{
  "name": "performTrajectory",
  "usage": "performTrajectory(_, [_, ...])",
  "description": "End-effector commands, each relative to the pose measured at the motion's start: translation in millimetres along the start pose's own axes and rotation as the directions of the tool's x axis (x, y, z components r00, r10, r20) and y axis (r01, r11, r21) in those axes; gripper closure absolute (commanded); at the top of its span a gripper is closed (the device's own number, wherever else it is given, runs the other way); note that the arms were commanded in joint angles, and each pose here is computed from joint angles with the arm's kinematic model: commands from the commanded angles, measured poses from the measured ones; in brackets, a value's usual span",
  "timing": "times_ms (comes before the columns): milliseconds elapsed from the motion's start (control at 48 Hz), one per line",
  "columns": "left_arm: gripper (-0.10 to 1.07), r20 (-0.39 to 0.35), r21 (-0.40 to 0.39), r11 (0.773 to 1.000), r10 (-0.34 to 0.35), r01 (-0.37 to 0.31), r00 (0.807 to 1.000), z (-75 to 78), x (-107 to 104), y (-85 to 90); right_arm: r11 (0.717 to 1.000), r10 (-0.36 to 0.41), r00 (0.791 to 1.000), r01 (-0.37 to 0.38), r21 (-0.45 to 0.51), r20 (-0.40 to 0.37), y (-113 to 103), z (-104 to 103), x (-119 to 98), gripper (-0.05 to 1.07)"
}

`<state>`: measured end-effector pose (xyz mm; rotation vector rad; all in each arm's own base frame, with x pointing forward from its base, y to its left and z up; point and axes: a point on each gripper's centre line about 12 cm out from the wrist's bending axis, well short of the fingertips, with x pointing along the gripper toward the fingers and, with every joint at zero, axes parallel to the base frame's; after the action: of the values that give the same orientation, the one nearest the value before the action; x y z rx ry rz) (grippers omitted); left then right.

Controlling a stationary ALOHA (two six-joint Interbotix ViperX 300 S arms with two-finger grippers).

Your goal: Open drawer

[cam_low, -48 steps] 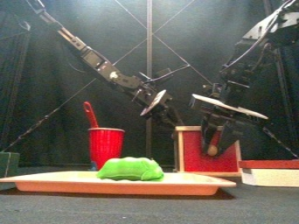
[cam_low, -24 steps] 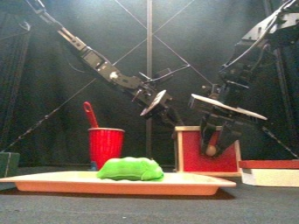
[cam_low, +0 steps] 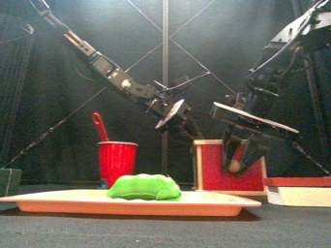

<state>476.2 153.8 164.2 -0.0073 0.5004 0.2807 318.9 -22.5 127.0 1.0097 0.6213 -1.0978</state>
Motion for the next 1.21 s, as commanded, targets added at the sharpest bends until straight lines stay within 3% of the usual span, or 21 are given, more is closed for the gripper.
performTrajectory(0, [0.54,0.014,-0.003,1.000,0.004,-0.004,1.000,6.5,0,2.1,0.999,0.039,0.999,-0.039,0.001,-0.022,7,-7,-11,0.48])
performTrajectory(417, [0.54,0.014,-0.003,1.000,0.004,-0.004,1.000,6.5,0,2.1,0.999,0.039,0.995,-0.038,0.011,-0.091,7,-33,-22,0.48])
performTrajectory(1188, [0.54,0.012,-0.003,1.000,0.004,-0.004,1.000,5.9,0,2.0,0.998,0.052,0.989,-0.048,0.032,-0.137,17,-50,-30,0.48])
